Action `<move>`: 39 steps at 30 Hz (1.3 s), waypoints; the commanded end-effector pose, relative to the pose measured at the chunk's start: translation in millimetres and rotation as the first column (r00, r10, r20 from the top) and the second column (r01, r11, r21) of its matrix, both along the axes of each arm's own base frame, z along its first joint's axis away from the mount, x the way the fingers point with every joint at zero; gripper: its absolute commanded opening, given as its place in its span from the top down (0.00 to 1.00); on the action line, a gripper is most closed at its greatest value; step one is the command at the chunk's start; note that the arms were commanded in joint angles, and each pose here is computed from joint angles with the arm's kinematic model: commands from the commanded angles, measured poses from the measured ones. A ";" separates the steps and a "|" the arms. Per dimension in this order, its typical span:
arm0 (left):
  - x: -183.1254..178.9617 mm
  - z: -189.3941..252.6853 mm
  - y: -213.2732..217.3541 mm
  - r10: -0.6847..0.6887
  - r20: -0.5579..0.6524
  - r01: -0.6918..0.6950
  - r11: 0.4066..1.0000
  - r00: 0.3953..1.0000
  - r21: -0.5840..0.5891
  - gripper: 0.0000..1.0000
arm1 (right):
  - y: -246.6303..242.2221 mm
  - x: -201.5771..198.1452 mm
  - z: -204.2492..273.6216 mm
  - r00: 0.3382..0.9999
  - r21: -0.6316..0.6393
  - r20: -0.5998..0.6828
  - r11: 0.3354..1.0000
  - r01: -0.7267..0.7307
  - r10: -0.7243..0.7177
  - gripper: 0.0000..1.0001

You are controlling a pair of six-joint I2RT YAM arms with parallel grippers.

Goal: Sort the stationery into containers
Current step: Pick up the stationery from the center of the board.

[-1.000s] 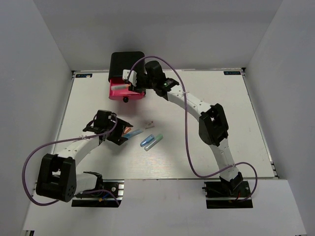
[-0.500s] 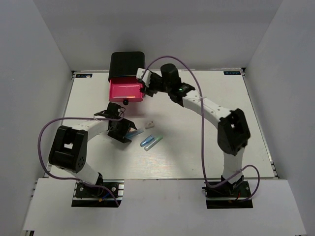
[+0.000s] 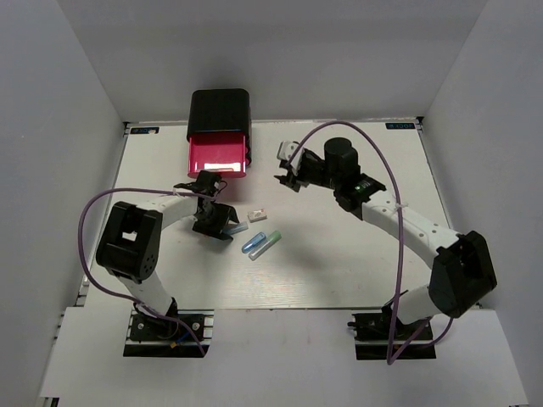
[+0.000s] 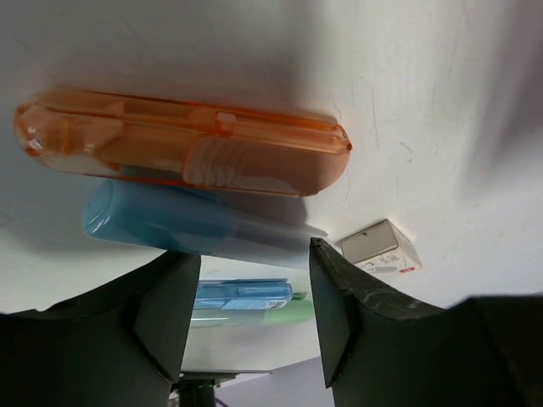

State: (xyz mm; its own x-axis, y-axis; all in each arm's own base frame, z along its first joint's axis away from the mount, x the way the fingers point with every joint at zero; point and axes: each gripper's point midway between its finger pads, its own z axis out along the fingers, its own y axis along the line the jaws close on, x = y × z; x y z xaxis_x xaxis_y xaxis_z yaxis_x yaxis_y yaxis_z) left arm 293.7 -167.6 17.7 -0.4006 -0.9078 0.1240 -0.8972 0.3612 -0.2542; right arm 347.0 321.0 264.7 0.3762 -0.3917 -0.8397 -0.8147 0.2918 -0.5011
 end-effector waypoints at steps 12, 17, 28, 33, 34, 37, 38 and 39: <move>-44.7 -14.8 63.1 0.228 -0.069 -0.204 0.945 0.971 0.255 0.28 | -29.0 -28.8 4.1 0.999 0.073 -0.051 0.997 0.008 -0.004 0.37; -61.1 -32.4 68.2 0.232 -0.157 -0.177 0.937 0.960 0.302 0.38 | -35.5 -38.7 -0.4 0.998 0.078 -0.068 0.997 0.007 -0.002 0.37; -45.3 7.6 61.5 0.042 -0.037 -0.030 0.959 0.998 0.281 0.83 | -52.3 -66.8 -32.5 0.994 0.013 -0.104 1.000 -0.025 0.027 0.35; -24.3 57.2 54.4 0.055 0.163 -0.085 0.979 0.985 0.184 0.88 | -60.1 -84.9 -55.5 0.989 -0.017 -0.133 0.998 -0.060 0.057 0.35; -12.9 81.4 48.7 0.069 0.240 -0.104 0.985 0.968 0.136 0.88 | -62.1 -87.7 -64.4 0.988 -0.031 -0.145 0.998 -0.063 0.058 0.35; 16.3 130.4 41.5 0.086 0.379 -0.126 0.989 0.921 0.081 0.90 | -66.5 -96.3 -81.3 0.984 -0.060 -0.162 0.995 -0.080 0.070 0.37; 24.0 143.5 41.3 0.093 0.411 -0.135 0.988 0.907 0.076 0.90 | -67.2 -98.9 -84.2 0.983 -0.065 -0.165 0.994 -0.089 0.077 0.38; 29.8 155.8 39.5 0.097 0.437 -0.137 0.989 0.894 0.063 0.90 | -69.0 -101.2 -91.5 0.982 -0.080 -0.169 0.992 -0.097 0.083 0.45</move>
